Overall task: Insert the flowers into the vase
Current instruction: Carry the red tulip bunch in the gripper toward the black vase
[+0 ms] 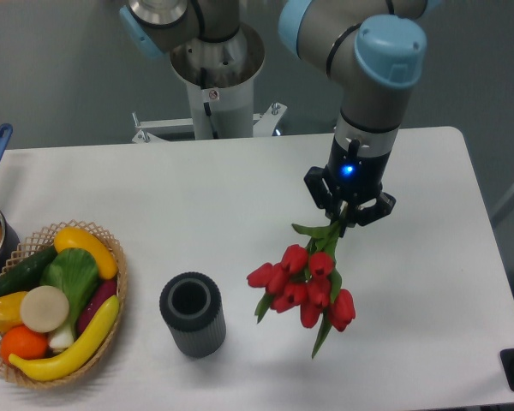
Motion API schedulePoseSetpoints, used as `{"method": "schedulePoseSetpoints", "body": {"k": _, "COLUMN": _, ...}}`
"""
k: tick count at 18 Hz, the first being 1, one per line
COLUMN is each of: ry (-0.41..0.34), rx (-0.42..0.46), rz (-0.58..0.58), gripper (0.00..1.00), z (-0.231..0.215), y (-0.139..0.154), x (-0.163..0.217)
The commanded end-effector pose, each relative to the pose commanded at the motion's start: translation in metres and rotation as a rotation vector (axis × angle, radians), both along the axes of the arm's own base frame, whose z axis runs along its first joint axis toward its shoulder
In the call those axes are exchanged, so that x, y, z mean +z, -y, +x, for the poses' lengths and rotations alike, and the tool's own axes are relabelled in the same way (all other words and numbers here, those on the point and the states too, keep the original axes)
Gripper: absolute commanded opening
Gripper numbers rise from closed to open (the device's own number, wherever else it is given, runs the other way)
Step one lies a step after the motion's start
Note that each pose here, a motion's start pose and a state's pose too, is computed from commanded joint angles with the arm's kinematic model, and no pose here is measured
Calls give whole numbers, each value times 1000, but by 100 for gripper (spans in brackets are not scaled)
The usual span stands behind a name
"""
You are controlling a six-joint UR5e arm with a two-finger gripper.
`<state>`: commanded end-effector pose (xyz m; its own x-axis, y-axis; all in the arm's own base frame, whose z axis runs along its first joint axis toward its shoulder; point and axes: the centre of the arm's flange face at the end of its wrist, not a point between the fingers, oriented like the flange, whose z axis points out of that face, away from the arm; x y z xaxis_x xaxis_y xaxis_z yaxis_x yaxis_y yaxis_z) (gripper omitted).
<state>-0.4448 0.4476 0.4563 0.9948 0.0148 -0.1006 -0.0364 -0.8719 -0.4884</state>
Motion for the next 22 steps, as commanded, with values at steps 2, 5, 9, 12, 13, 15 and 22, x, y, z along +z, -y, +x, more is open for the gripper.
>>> {"method": "schedulePoseSetpoints", "body": {"k": 2, "ry": -5, "rx": 9, "rz": 79, "gripper": 0, "z": 5, "y": -10, "x": 9}}
{"method": "schedulePoseSetpoints", "body": {"k": 5, "ry": 15, "rx": 12, "rz": 172, "gripper": 0, "z": 7, "y": -17, "x": 18}}
{"method": "schedulePoseSetpoints", "body": {"k": 9, "ry": 22, "rx": 8, "rz": 231, "gripper": 0, "z": 9, "y": -21, "x": 24}}
{"method": "schedulePoseSetpoints", "body": {"k": 12, "ry": 72, "rx": 3, "rz": 279, "gripper": 0, "z": 14, "y": -27, "x": 26}}
{"method": "schedulePoseSetpoints", "body": {"k": 13, "ry": 106, "rx": 0, "rz": 305, "gripper": 0, "z": 19, "y": -31, "x": 27}}
{"method": "schedulePoseSetpoints", "body": {"k": 15, "ry": 154, "rx": -20, "rz": 354, "gripper": 0, "z": 23, "y": -36, "x": 29}}
{"method": "schedulePoseSetpoints", "body": {"k": 22, "ry": 205, "rx": -69, "rz": 464, "gripper": 0, "z": 44, "y": -64, "x": 26}}
